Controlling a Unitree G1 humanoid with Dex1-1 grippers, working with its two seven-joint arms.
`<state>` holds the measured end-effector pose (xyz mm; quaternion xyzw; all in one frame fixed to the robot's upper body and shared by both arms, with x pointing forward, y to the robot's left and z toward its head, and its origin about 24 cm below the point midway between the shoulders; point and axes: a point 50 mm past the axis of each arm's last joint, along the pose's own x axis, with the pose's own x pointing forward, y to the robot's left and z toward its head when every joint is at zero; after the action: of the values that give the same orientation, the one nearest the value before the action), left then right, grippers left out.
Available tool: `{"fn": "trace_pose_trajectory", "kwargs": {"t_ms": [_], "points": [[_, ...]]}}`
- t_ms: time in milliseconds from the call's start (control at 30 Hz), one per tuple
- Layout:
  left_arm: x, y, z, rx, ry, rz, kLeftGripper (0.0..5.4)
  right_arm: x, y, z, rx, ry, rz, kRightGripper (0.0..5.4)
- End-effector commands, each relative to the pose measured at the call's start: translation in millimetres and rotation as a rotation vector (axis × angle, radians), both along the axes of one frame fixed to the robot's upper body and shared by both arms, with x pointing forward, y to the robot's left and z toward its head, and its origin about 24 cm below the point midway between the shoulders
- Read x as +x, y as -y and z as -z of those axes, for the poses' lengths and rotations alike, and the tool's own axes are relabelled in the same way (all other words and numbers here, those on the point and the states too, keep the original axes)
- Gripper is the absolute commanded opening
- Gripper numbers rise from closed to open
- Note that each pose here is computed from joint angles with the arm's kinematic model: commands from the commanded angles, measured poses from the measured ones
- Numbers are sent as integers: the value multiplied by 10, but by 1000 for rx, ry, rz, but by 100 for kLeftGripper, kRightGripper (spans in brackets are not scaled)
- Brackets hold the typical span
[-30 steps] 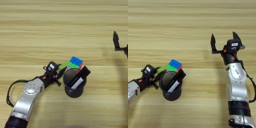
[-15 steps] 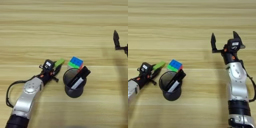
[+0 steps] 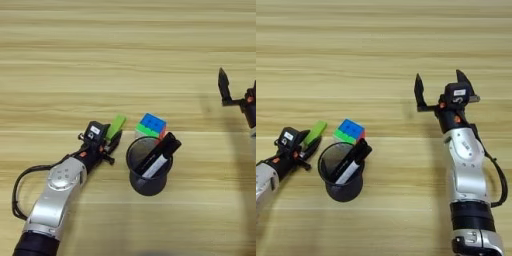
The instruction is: Move the objects on the table
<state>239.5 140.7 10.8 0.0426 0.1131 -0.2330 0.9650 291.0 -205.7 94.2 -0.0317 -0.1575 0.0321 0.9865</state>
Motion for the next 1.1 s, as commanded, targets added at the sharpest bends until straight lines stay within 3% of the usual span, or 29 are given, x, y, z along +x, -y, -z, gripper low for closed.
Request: {"fn": "trace_pose_trajectory", "kwargs": {"t_ms": [33,433,767,1100], "points": [[-6,18,-4,1,16,9,251,-2,12,6,-7,3,9,540],[49,29,-223,-36,198,-20,366,-5,9,15,-12,2,6,540],[196,-71,-516,-80,395,-131,454,-10,7,15,-14,5,3,540],[439,-231,-851,-108,580,-317,538,-30,1,-5,-31,16,-1,540]]}}
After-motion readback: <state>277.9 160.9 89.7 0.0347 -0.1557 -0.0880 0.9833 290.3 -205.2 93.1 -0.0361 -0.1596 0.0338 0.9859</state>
